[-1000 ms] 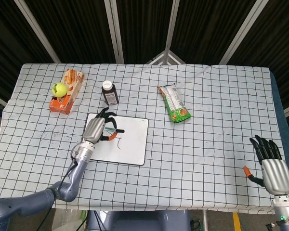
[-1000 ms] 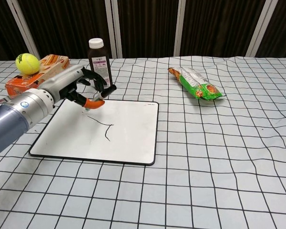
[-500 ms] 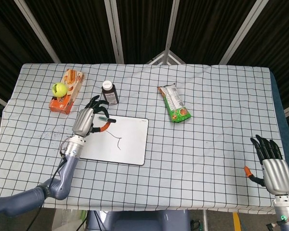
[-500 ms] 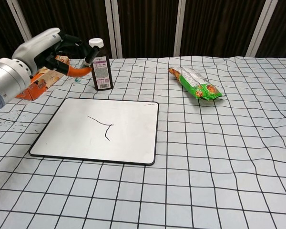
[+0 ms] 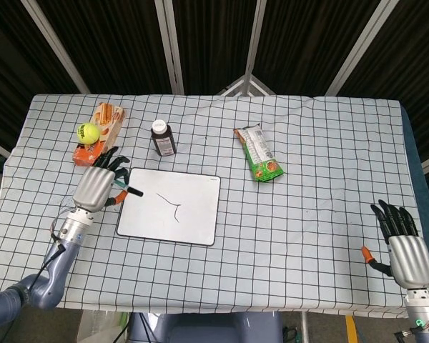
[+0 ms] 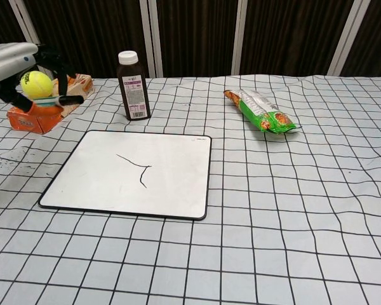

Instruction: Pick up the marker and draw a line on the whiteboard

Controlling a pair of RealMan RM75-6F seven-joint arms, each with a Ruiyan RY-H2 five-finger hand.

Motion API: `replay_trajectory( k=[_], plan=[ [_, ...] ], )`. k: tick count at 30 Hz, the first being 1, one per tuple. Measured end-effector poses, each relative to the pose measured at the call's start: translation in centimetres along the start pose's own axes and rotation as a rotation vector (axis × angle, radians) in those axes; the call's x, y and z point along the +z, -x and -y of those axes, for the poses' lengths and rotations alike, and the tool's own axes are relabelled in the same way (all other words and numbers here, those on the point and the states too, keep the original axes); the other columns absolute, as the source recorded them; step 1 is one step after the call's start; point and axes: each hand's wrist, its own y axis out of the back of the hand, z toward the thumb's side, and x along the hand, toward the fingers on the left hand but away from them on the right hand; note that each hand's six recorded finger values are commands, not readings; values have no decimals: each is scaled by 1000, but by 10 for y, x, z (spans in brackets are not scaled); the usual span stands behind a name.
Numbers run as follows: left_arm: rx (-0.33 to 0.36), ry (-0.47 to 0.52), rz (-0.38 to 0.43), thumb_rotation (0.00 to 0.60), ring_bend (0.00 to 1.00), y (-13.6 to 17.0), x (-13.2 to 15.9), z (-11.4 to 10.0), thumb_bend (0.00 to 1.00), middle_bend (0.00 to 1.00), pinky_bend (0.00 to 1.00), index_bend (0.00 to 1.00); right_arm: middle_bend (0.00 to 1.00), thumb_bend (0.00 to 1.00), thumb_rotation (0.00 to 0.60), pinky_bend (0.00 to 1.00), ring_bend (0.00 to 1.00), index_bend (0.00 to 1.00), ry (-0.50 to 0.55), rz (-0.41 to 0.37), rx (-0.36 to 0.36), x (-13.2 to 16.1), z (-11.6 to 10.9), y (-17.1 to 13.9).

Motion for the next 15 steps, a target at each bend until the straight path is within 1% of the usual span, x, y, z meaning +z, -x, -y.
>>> replay_trajectory(
  k=[1, 3, 5, 6, 10, 15],
  plan=[
    [-12, -64, -3, 600, 58, 3, -5, 1, 522, 233, 160, 712, 0, 329, 600, 0, 0, 0, -1, -1, 0, 0, 0, 0],
    [-33, -151, -8, 600, 58, 8, -13, 3, 521, 231, 159, 705, 0, 329, 600, 0, 0, 0, -2, -2, 0, 1, 1, 0],
    [-62, -228, -17, 600, 58, 13, -22, 9, 518, 220, 158, 692, 0, 329, 600, 0, 0, 0, -1, -3, 0, 2, 1, 0],
    [-74, -247, -22, 600, 58, 15, -26, 12, 516, 215, 158, 687, 0, 329, 600, 0, 0, 0, -1, -4, 0, 2, 1, 0],
    [-107, -282, -51, 600, 52, 17, -38, 26, 492, 183, 153, 652, 0, 329, 600, 0, 0, 0, -2, -4, 1, 2, 1, 0],
    [-142, -290, -81, 600, 49, 16, -43, 47, 451, 151, 143, 607, 0, 329, 600, 0, 0, 0, 3, -1, 3, 1, 1, 1]
  ],
)
